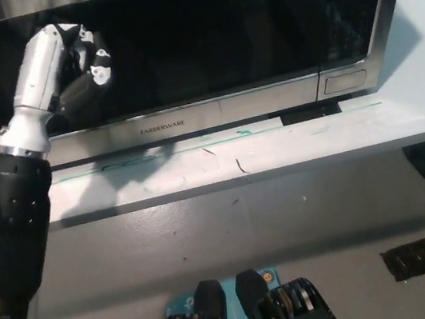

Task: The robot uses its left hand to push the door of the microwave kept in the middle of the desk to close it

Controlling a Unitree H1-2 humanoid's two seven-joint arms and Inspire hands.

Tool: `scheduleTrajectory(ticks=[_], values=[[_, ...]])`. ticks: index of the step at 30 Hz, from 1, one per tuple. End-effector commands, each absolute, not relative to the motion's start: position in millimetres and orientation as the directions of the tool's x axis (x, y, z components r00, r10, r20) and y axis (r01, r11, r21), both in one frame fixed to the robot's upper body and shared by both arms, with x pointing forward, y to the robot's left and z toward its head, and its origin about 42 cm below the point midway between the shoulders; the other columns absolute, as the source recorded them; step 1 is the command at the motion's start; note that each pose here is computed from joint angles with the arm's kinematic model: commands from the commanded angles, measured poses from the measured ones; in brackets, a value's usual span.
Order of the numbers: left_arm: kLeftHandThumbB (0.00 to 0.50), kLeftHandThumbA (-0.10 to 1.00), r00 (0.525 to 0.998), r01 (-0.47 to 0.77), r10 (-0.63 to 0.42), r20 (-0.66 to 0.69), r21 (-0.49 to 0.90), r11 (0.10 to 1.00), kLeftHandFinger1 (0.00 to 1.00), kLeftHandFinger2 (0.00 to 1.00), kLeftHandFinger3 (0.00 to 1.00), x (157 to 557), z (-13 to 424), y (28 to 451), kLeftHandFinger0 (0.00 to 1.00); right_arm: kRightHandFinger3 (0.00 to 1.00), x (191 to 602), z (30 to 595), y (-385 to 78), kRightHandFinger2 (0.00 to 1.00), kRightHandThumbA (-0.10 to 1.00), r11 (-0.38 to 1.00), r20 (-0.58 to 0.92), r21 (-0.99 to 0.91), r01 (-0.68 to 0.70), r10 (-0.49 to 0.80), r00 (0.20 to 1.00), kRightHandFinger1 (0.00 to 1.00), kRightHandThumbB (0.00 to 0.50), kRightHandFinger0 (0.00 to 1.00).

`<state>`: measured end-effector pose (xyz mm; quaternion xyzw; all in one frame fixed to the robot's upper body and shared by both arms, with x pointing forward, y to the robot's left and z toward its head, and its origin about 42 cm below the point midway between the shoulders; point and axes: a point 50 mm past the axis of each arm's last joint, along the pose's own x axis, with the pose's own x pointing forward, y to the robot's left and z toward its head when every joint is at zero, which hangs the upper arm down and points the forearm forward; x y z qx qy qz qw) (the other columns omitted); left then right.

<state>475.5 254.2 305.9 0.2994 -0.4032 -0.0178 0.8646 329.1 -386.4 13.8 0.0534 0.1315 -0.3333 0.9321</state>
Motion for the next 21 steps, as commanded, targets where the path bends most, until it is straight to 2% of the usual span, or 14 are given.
scheduleTrajectory(ticks=[1,2,5,7,8,10,11,12,15,16,17,18,20,21], values=[[0.104,-0.10,0.599,-0.252,-0.203,0.774,0.423,0.870,0.00,0.00,0.15,453,328,266,0.00,0.59,339,29,-390,0.51,-0.10,0.771,-0.217,0.013,0.637,-0.620,0.754,0.45,0.101,0.41],[0.101,-0.10,0.592,-0.229,-0.209,0.778,0.411,0.882,0.00,0.00,0.15,440,323,265,0.00,0.63,339,29,-390,0.53,-0.10,0.775,-0.216,0.006,0.633,-0.617,0.757,0.47,0.093,0.43],[0.107,-0.10,0.568,-0.221,-0.195,0.799,0.377,0.900,0.00,0.00,0.15,415,314,263,0.00,0.66,340,29,-392,0.54,-0.10,0.770,-0.221,0.026,0.637,-0.617,0.755,0.47,0.094,0.43],[0.108,-0.10,0.563,-0.201,-0.183,0.806,0.348,0.916,0.00,0.00,0.13,394,305,261,0.00,0.65,341,30,-394,0.52,-0.10,0.772,-0.214,0.019,0.636,-0.618,0.756,0.45,0.094,0.40],[0.099,-0.10,0.545,-0.213,-0.189,0.817,0.353,0.911,0.00,0.00,0.12,375,298,261,0.00,0.61,342,31,-393,0.46,-0.10,0.769,-0.207,0.024,0.639,-0.621,0.756,0.39,0.095,0.34],[0.084,-0.10,0.538,-0.203,-0.191,0.821,0.346,0.916,0.00,0.00,0.11,366,296,260,0.00,0.58,342,34,-395,0.43,-0.10,0.772,-0.200,0.031,0.635,-0.617,0.761,0.34,0.089,0.29],[0.082,-0.10,0.536,-0.193,-0.178,0.825,0.326,0.926,0.00,0.00,0.08,352,290,259,0.00,0.57,342,34,-395,0.40,-0.10,0.766,-0.203,0.029,0.643,-0.625,0.754,0.31,0.102,0.26],[0.079,-0.10,0.533,-0.199,-0.169,0.829,0.317,0.927,0.00,0.00,0.07,343,288,259,0.00,0.56,344,35,-394,0.38,-0.10,0.763,-0.205,0.030,0.646,-0.628,0.751,0.28,0.115,0.23],[0.078,-0.10,0.532,-0.183,-0.143,0.835,0.278,0.943,0.00,0.00,0.08,323,280,258,0.00,0.57,348,37,-393,0.36,-0.10,0.761,-0.207,0.042,0.647,-0.627,0.751,0.25,0.107,0.19],[0.052,-0.10,0.538,-0.195,-0.136,0.832,0.279,0.940,0.00,0.00,0.10,318,277,259,0.00,0.57,349,37,-393,0.38,-0.10,0.761,-0.208,0.046,0.647,-0.626,0.751,0.28,0.110,0.21],[0.047,-0.10,0.555,-0.217,-0.112,0.824,0.274,0.937,0.00,0.00,0.10,309,269,260,0.00,0.59,351,37,-394,0.42,-0.10,0.764,-0.210,0.045,0.644,-0.623,0.754,0.32,0.103,0.26],[0.039,-0.10,0.587,-0.221,-0.083,0.805,0.258,0.940,0.00,0.00,0.11,301,262,260,0.00,0.63,352,38,-395,0.45,-0.10,0.766,-0.212,0.033,0.642,-0.622,0.754,0.35,0.104,0.29],[0.022,-0.10,0.608,-0.222,-0.078,0.790,0.264,0.938,0.00,0.01,0.15,294,255,262,0.00,0.64,354,41,-396,0.44,-0.10,0.759,-0.208,0.021,0.651,-0.633,0.745,0.33,0.113,0.28],[0.020,-0.10,0.615,-0.213,-0.081,0.784,0.265,0.940,0.00,0.02,0.17,291,248,265,0.00,0.63,355,42,-397,0.44,-0.10,0.768,-0.196,0.008,0.640,-0.627,0.754,0.34,0.093,0.29]])
